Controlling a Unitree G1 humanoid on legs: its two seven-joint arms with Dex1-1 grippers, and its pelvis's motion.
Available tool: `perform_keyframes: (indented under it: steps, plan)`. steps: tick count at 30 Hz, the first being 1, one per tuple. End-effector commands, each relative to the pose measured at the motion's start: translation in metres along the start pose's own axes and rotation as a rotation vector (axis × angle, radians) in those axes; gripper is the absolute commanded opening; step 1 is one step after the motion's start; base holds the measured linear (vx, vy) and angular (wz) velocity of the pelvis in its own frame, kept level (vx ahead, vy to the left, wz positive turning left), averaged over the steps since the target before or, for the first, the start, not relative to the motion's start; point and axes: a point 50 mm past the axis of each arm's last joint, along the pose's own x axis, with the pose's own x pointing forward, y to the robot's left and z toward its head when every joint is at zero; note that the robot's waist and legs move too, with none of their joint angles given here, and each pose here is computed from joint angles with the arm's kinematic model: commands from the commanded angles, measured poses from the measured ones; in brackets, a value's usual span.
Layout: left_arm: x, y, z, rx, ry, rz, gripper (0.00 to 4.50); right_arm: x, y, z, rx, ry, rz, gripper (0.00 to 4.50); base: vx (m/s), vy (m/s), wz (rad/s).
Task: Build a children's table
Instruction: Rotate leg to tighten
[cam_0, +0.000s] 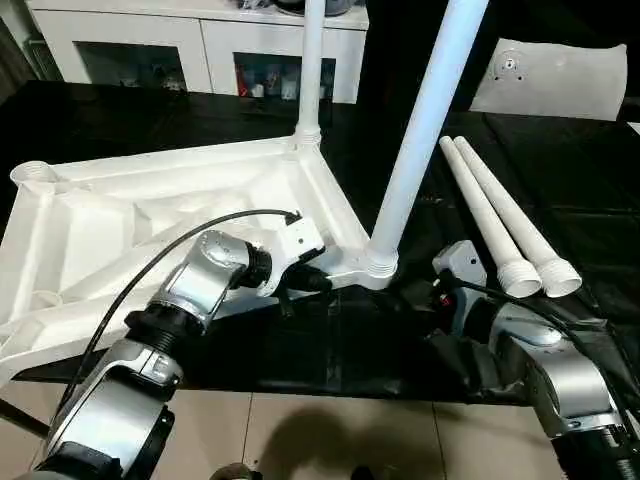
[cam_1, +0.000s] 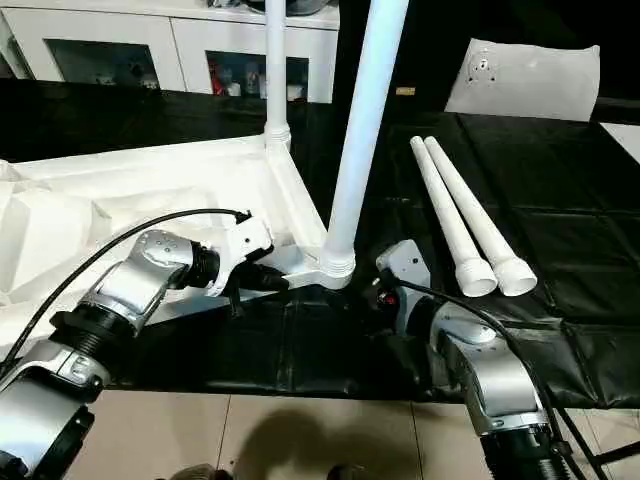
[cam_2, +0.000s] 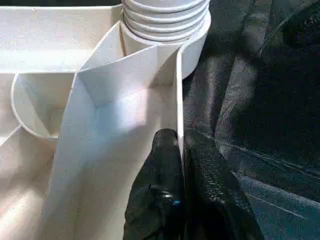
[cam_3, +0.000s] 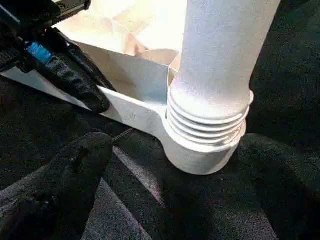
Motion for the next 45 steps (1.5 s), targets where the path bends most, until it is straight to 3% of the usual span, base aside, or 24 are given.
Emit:
perform_keyframes:
  steps: [1,2,3,4,8,13,20,31,41,45]
  plan:
    - [0.002,-0.006,-0.002,0.044,0.016,-0.097,0.06,0.000,-0.005,0.009,-0.042,-0.018,0.004,4.50,0.000,0.000,0.00]
    - [0.002,-0.006,-0.002,0.044,0.016,-0.097,0.06,0.000,-0.005,0.009,-0.042,-0.018,0.004,4.50,0.000,0.000,0.00]
    - [-0.002,-0.014,-0.004,0.141,-0.019,-0.209,0.06,-0.001,-0.007,0.011,-0.060,-0.016,0.019,4.50,0.000,0.000,0.00]
    - [-0.004,-0.016,-0.008,0.161,-0.012,-0.246,0.06,-0.002,-0.008,0.012,-0.068,-0.013,0.034,4.50,0.000,0.000,0.00]
    - [-0.009,-0.018,-0.014,0.193,0.012,-0.285,0.06,-0.002,-0.007,0.013,-0.085,-0.006,0.078,4.50,0.000,0.000,0.00]
    - [-0.018,-0.020,-0.018,0.215,-0.012,-0.352,0.06,0.001,0.004,0.013,-0.122,0.015,0.286,4.50,0.000,0.000,0.00]
    - [-0.022,-0.019,-0.024,0.253,0.022,-0.393,0.00,0.006,0.010,0.008,-0.171,0.068,0.442,3.86,0.000,0.000,0.00]
    - [-0.022,-0.018,-0.024,0.263,0.017,-0.400,0.00,0.008,0.008,0.009,-0.197,0.090,0.517,2.83,0.000,0.000,0.00]
    - [-0.022,-0.016,-0.025,0.225,0.001,-0.392,0.00,0.009,0.012,0.004,-0.191,0.097,0.559,2.70,0.000,0.000,0.00]
    - [-0.018,-0.012,-0.023,0.153,-0.022,-0.307,0.00,0.013,0.017,0.004,-0.115,0.058,0.541,2.70,0.000,0.000,0.00]
